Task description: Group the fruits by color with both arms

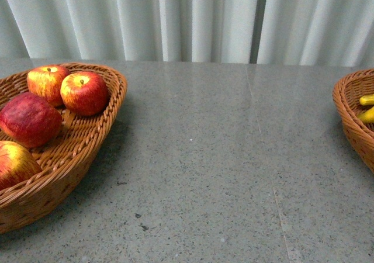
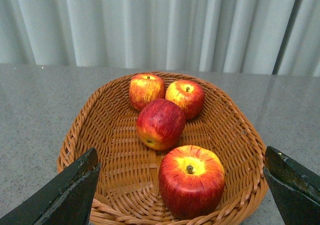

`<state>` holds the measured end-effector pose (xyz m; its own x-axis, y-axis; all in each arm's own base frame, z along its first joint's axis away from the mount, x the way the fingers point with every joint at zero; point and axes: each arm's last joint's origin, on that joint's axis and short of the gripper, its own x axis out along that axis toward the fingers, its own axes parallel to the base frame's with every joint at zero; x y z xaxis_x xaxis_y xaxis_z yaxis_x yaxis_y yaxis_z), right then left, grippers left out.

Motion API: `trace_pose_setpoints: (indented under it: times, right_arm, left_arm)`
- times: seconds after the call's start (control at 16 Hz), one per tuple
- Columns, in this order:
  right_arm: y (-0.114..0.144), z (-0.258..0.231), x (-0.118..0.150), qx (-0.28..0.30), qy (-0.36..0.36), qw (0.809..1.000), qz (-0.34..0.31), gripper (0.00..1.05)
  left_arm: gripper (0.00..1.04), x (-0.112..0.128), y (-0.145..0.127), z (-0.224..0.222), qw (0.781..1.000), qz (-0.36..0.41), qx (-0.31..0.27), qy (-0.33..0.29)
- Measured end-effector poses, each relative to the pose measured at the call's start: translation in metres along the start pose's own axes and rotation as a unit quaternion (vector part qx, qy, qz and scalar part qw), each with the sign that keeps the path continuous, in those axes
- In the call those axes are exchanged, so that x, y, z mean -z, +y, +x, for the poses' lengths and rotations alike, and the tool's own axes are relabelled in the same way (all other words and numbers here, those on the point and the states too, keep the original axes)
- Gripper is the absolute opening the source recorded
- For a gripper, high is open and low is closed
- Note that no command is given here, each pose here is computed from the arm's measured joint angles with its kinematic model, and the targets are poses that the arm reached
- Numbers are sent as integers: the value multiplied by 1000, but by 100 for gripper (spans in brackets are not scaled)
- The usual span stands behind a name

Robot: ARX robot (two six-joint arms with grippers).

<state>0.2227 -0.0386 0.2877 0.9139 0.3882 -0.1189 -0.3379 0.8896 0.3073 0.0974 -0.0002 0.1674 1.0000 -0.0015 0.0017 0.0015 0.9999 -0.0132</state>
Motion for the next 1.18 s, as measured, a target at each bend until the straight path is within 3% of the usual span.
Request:
trace_pose_setpoints:
  times: [0.06, 0.12, 0.25, 0.44, 0.56, 0.93, 1.18]
  right_arm:
    - [9, -11, 1, 5, -27, 1000, -12, 96]
    - [20, -22, 5, 68, -79, 993, -61, 86]
    - [27, -53, 50, 179, -85, 974, -111, 60]
    - [40, -70, 103, 193, -73, 970, -127, 23]
    - [46, -75, 116, 178, -92, 969, -141, 1]
    - [41, -83, 141, 190, -70, 970, -135, 2]
    - [42, -86, 144, 188, -87, 969, -138, 2]
  left_arm:
    - [98, 0, 0, 0, 1000, 0, 0, 0]
    - [98, 0, 0, 0, 1000, 0, 0, 0]
    - [98, 0, 0, 0, 1000, 0, 0, 0]
    - [98, 0, 0, 0, 1000, 0, 0, 0]
    - [98, 0, 0, 0, 1000, 0, 0, 0]
    - [98, 0, 0, 0, 1000, 0, 0, 0]
    - [98, 0, 0, 0, 1000, 0, 0, 0]
